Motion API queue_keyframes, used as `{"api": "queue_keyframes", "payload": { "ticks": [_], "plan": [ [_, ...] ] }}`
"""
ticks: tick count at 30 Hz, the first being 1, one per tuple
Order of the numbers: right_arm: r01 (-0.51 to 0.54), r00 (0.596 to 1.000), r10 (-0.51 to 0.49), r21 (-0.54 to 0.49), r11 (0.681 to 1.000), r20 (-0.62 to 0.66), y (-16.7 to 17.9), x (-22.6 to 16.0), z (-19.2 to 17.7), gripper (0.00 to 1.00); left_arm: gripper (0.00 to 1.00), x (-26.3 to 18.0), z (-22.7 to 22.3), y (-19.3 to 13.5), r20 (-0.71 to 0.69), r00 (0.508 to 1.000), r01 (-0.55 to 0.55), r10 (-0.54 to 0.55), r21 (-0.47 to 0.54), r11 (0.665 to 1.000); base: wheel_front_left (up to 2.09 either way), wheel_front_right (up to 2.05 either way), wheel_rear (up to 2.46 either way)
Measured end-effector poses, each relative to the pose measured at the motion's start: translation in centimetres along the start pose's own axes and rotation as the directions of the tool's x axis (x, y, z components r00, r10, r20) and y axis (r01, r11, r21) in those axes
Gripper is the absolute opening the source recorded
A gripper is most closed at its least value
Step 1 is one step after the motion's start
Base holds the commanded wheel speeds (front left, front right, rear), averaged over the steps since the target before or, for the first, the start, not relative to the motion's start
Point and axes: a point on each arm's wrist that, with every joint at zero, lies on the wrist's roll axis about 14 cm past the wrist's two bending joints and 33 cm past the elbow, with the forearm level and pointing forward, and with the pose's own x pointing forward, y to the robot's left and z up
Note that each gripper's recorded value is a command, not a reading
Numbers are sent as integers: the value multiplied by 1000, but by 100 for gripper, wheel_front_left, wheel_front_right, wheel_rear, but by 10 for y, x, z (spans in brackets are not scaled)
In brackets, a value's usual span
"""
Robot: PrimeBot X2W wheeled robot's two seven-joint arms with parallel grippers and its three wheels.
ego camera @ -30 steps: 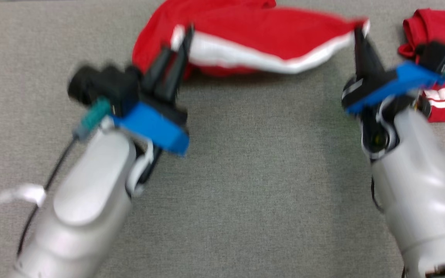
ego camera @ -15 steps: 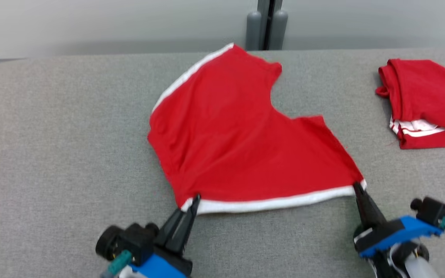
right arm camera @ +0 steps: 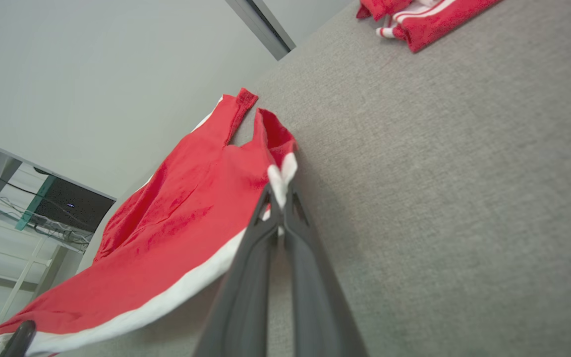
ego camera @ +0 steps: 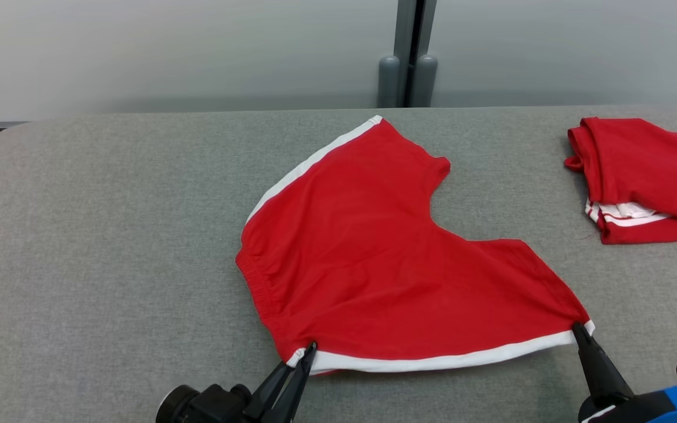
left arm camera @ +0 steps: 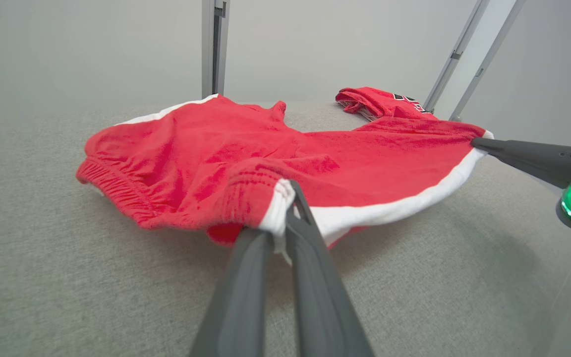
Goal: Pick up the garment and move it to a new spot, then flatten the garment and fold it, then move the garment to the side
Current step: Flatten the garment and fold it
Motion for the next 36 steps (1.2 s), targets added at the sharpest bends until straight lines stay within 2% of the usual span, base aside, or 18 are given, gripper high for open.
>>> {"api": "queue_keyframes", "payload": {
  "ticks": [4, 12, 20, 24, 29, 36],
  "plan": [
    [-19, 1000, 19, -13, 1000, -3, 7, 5, 4, 0, 0, 3, 4, 1, 14, 1000, -2, 2, 6, 1000, 0, 0, 0],
    [-138, 989, 140, -50, 989, 54, 53, 54, 37, 0, 0, 24, 38, 16, 119, 992, -44, 44, -1, 999, 0, 0, 0],
    [-191, 980, 197, -128, 973, 31, 91, 122, 50, 0, 0, 49, 61, 44, 180, 977, -108, 110, -21, 994, 0, 0, 0],
    [-224, 973, 230, -186, 957, 10, 120, 172, 55, 0, 0, 67, 69, 71, 199, 967, -156, 160, -35, 987, 0, 0, 0],
    [-241, 970, 240, -233, 942, -33, 141, 219, 46, 0, 0, 80, 65, 98, 179, 960, -211, 215, -41, 977, 0, 0, 0],
    [-239, 970, 220, -281, 929, -99, 150, 268, 25, 0, 0, 89, 54, 129, 142, 951, -269, 275, -61, 961, 0, 0, 0]
  ]
}}
